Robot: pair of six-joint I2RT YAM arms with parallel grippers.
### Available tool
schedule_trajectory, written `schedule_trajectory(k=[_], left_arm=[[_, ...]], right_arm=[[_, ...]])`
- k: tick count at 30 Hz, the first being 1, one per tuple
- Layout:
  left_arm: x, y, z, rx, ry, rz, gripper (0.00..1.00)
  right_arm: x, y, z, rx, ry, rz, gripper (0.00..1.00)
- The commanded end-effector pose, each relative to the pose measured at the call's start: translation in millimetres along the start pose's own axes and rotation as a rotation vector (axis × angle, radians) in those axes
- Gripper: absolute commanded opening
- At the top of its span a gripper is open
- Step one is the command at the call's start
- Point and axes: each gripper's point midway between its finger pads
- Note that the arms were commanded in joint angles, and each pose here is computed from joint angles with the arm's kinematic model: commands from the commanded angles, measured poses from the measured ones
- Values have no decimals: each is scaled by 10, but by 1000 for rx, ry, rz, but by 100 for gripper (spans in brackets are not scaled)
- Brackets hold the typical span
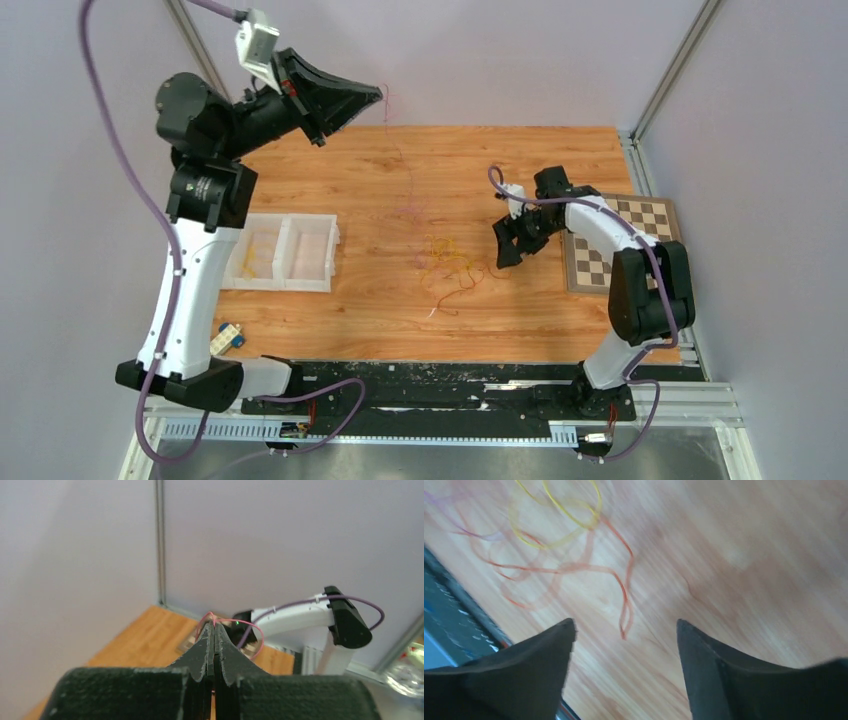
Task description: Untangle the cables
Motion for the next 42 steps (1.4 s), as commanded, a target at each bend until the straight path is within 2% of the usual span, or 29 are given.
schedule_trajectory(k=[1, 3, 8, 12, 17, 20, 23, 26, 29, 35, 42], left_arm=[[-420, 42, 32, -73, -190, 52, 0], [-516, 51, 58, -79, -221, 61, 0], [-614, 85, 87, -87, -259, 79, 0], [-662, 108, 123, -82, -283, 87, 0], [-654, 153, 163, -79, -302, 78, 0], [-647, 179, 159, -88, -302, 79, 0], [-622, 213, 119, -105, -298, 77, 0], [-557, 222, 109, -106, -284, 66, 0], [-348, 215, 106, -92, -214, 31, 0], [261, 91, 232, 8, -78, -88, 0], [781, -219, 543, 210, 37, -212, 0]], right_arm=[[1034, -896, 602, 147, -187, -360, 83], [1300, -1218, 865, 202, -244, -463, 92], [1793, -1620, 1433, 277, -367, -617, 95], [2081, -1525, 1694, 303, -431, -652, 96], [2359, -1425, 2177, 299, -546, -772, 97], [2579, -1286, 2272, 178, -548, -810, 97], [2742, -1090, 2065, 53, -498, -844, 85], [2779, -846, 1771, -53, -450, -840, 59], [2595, -474, 1537, -95, -436, -775, 42], [1809, 229, 1075, -103, -361, -558, 19], [1275, 320, 667, -142, -336, -458, 8]])
Point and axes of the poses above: each gripper's point midway between its finger pads, its own y axis out along the fingers, its own z axis along the line the jaws close on, x = y × z, and after that the axes turned 1 degree about -y, right-handed
